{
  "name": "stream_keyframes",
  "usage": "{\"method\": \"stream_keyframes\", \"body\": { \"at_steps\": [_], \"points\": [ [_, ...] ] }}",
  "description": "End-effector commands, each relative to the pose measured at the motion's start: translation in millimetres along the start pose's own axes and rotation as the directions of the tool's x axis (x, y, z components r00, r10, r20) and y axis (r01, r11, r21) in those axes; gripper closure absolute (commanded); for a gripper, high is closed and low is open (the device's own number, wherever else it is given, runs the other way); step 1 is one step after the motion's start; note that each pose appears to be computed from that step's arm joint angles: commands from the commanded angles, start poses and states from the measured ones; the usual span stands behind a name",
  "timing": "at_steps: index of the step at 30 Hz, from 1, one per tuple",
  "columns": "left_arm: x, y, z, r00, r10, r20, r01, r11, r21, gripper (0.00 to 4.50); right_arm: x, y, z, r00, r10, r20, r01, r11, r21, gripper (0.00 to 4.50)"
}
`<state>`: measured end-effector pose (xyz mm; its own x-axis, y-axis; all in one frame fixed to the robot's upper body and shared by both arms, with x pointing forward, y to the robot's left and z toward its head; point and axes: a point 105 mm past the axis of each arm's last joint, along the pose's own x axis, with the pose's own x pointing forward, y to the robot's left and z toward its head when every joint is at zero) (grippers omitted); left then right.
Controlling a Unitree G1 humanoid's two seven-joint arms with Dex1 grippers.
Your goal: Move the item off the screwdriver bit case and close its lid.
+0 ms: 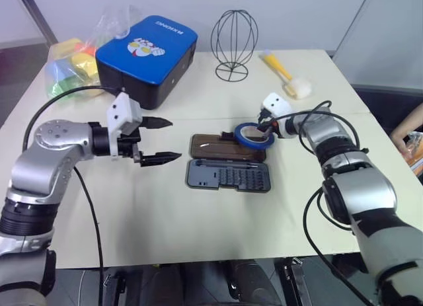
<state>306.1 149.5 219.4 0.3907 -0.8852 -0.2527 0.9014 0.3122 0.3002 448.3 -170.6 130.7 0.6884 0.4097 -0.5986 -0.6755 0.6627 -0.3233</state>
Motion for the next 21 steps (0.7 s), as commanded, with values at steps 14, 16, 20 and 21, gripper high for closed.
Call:
{"method": "stream_keyframes", "body": {
  "at_steps": [14,16,20,21],
  "points": [
    [-2,2,13,1.0,-0.001,0.025,0.0,0.999,0.052,0.0,-3,-5,-5,0.999,-0.01,-0.04,0.012,0.998,0.055,2.2],
    [-4,2,13,1.0,0.005,0.023,-0.007,0.999,0.051,0.0,-7,-9,8,1.0,-0.015,0.0,0.015,0.996,0.087,2.2],
    [-10,2,11,1.0,0.025,0.01,-0.025,0.999,0.048,0.0,-16,-15,26,0.999,-0.006,0.043,0.002,0.996,0.09,2.2],
    [-11,2,11,1.0,0.028,0.008,-0.028,0.998,0.048,0.0,-18,-16,29,0.999,-0.009,0.049,0.005,0.996,0.088,2.2]
  ]
}}
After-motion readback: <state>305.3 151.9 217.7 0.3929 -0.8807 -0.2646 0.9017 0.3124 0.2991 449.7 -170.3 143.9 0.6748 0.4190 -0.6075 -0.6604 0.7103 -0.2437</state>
